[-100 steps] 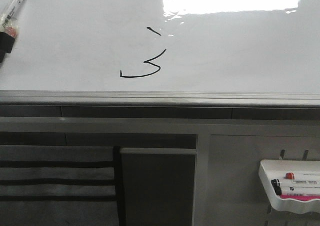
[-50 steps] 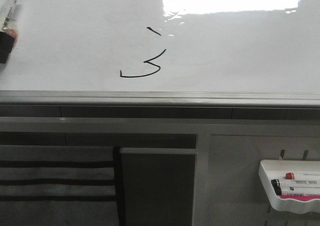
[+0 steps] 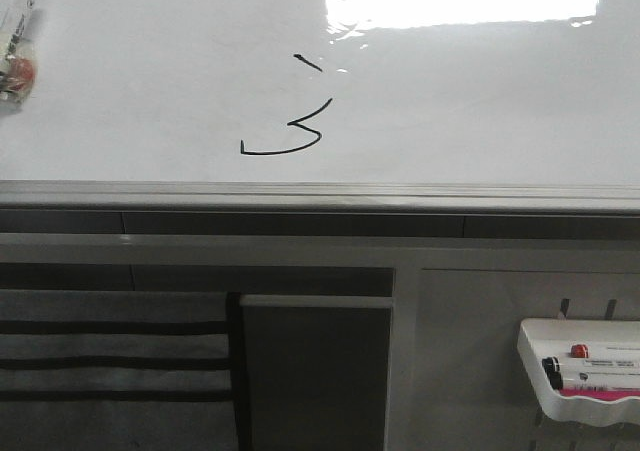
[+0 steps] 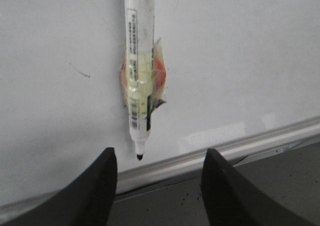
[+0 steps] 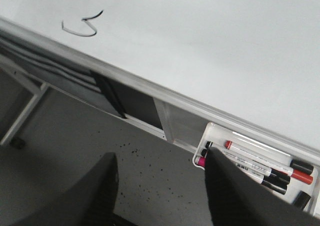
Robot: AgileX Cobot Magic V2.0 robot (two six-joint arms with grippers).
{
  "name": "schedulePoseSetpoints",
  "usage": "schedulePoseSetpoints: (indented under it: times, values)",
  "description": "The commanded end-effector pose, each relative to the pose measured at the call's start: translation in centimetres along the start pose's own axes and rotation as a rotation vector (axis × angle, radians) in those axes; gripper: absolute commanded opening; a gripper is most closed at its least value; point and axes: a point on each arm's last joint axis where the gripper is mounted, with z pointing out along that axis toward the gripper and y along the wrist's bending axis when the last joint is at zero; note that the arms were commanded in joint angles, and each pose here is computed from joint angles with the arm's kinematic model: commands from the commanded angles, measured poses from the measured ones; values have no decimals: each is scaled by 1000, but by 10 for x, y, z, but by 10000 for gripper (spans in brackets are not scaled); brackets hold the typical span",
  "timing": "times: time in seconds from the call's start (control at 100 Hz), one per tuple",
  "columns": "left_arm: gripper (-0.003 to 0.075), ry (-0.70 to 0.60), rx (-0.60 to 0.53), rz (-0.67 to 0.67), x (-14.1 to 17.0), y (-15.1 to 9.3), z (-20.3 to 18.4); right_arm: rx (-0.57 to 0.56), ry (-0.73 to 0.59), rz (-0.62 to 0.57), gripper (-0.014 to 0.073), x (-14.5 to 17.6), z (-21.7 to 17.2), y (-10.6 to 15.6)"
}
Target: Write number 3 on whiteboard
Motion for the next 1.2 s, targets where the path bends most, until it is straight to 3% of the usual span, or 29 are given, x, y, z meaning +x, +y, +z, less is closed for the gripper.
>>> schedulePoseSetpoints:
  times: [0.0,0.22,0.35,0.5,0.64,0.76,1.19]
  values:
    - [354,-64,-33,-41,-13,2,-39,52,-138,86,331,-8,-8,-4]
    - [353,-272,-91,-43,8,-10,-98,106,-342,106,57,12,-16,-4]
    - [308,-445,-138,-58,33,-17,-115,138,-448,84,-71,36,-23,-2]
    - [144,-602,-207,-63,62,-20,-119,218,-600,-22,-69,58,-30,-3]
    - [-22,-756,-283,-92,80,-16,-113,268,-764,15,-69,78,-27,-8]
    - [-20,-851,-311,-183,87,-12,-110,275,-734,23,-69,91,-14,-10]
    - [-20,-831,-309,-193,92,-11,-104,266,-648,33,-69,107,2,-12]
